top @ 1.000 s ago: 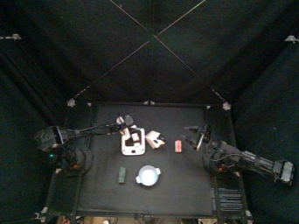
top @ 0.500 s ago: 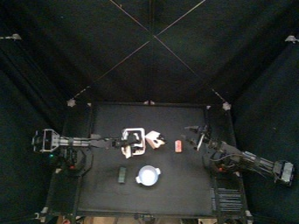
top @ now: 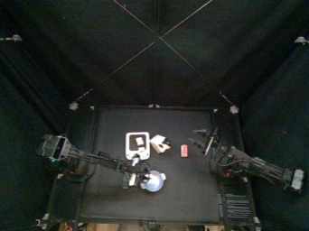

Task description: Put white sushi piece in bowl

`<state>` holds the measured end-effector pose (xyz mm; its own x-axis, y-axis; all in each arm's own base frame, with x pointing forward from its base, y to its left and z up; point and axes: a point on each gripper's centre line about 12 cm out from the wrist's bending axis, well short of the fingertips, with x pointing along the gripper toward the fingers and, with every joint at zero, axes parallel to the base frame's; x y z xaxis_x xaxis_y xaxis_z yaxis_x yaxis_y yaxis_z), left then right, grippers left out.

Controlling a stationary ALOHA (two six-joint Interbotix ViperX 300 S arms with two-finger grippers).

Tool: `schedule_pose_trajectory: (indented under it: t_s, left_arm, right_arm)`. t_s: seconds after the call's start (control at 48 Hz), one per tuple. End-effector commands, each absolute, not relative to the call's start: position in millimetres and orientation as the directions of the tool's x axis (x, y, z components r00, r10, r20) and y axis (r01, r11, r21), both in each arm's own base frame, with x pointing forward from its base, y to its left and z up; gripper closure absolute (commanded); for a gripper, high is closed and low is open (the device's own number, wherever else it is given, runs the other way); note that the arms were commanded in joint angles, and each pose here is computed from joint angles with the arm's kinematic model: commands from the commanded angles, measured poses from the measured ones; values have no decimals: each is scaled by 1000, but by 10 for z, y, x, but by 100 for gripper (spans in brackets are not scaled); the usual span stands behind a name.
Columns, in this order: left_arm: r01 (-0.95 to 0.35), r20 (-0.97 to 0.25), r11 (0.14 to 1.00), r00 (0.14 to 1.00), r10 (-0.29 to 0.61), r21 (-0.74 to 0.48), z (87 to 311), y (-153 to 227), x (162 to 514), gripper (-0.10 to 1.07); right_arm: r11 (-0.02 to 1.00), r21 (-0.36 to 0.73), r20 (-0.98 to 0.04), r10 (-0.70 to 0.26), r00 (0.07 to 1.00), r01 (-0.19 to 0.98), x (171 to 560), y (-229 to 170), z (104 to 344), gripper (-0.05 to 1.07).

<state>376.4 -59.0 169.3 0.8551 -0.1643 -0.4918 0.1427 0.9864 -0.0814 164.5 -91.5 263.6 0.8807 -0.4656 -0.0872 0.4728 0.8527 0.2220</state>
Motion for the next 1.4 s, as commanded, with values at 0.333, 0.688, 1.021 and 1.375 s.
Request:
schedule_pose_trajectory:
  t_s: [0.333, 0.688, 1.021, 1.375]
  left_arm:
    - [109, -494, 983, 853, -169, -148, 1602, -698, 3931, 35]
    - [82, -502, 981, 849, -161, -177, 1562, -697, 3925, 22]
    - [85, -495, 981, 854, -163, -176, 1602, -706, 3941, 22]
    - [88, -477, 980, 863, -164, -178, 1647, -708, 3987, 22]
  right_arm:
    - [853, 225, -75, -467, 881, 472, 1667, -933, 2697, 10]
    - [832, 299, -136, -447, 884, 467, 1659, -839, 2723, 10]
    - [834, 309, -137, -438, 889, 458, 1692, -828, 2809, 10]
    - [808, 329, -80, -491, 867, 488, 1712, -1010, 2747, 10]
